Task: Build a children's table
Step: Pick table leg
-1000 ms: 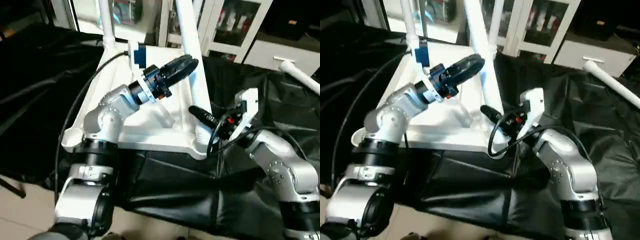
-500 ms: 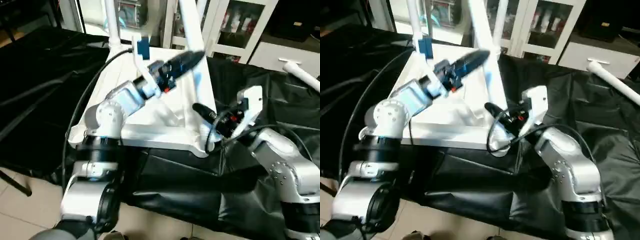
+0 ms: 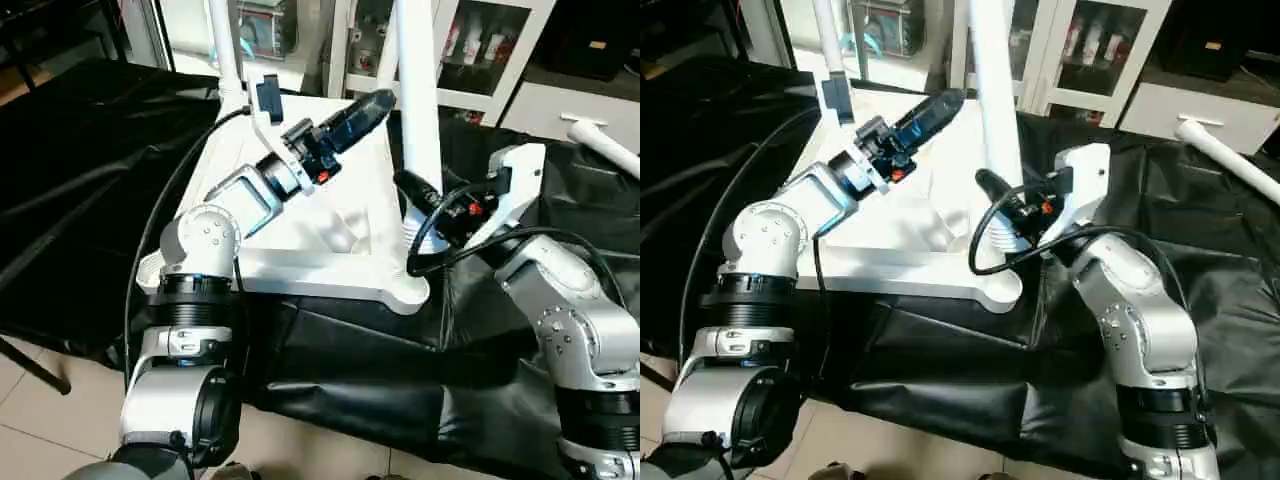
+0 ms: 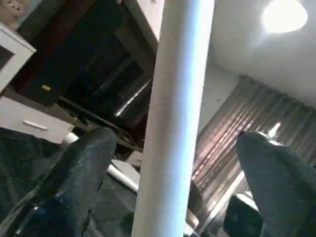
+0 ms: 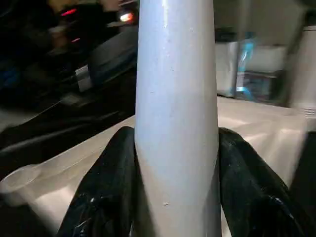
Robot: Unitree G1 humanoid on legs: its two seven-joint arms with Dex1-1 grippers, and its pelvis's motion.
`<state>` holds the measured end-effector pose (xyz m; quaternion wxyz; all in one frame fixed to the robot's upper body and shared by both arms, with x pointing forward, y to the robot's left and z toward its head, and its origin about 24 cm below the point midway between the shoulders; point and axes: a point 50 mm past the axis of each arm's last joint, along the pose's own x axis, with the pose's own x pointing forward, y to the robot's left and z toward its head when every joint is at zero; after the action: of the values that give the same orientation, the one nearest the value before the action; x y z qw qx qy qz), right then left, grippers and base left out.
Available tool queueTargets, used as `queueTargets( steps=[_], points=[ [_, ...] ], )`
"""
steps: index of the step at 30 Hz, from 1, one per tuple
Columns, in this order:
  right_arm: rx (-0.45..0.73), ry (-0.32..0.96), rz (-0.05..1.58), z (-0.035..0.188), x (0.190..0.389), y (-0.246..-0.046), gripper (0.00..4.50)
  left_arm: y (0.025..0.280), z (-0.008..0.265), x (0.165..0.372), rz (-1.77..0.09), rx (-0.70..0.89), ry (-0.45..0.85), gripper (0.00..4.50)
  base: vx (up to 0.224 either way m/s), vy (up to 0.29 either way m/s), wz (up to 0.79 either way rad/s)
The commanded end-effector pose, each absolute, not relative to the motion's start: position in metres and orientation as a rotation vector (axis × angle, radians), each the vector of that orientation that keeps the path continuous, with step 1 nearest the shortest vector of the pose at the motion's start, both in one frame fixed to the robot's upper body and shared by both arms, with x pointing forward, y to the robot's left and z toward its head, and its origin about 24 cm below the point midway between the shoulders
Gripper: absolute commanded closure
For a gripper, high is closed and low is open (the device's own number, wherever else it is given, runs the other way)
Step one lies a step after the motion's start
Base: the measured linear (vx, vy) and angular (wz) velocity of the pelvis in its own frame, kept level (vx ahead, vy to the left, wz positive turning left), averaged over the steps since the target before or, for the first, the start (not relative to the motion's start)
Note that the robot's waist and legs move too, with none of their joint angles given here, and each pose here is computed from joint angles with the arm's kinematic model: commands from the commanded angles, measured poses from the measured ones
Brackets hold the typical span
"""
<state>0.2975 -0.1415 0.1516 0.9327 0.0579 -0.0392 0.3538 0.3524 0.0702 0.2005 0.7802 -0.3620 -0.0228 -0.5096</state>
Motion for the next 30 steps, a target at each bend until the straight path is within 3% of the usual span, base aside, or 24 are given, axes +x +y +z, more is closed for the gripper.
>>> queueTargets(
  steps=[1, 6, 17, 30],
  points=[
    [0.091, -0.066, 0.768, 0.15, 0.292, -0.137, 2.67, 0.065, 0.207, 0.35, -1.131, -0.775, -0.05, 0.04, 0.0, 0.0, 0.0],
    [0.064, -0.033, 0.813, 0.143, 0.288, -0.129, 2.67, 0.054, 0.2, 0.35, -1.124, -0.741, 0.002, 0.0, 0.0, 0.0, 0.0],
    [0.061, -0.035, 0.756, 0.142, 0.293, -0.136, 2.67, 0.054, 0.204, 0.353, -1.078, -0.785, 0.076, 0.97, 0.0, 0.0, 0.0],
    [0.029, -0.037, 0.756, 0.144, 0.296, -0.139, 2.67, 0.054, 0.204, 0.35, -1.104, -0.639, 0.09, 2.05, 0.0, 0.0, 0.0]
  ],
)
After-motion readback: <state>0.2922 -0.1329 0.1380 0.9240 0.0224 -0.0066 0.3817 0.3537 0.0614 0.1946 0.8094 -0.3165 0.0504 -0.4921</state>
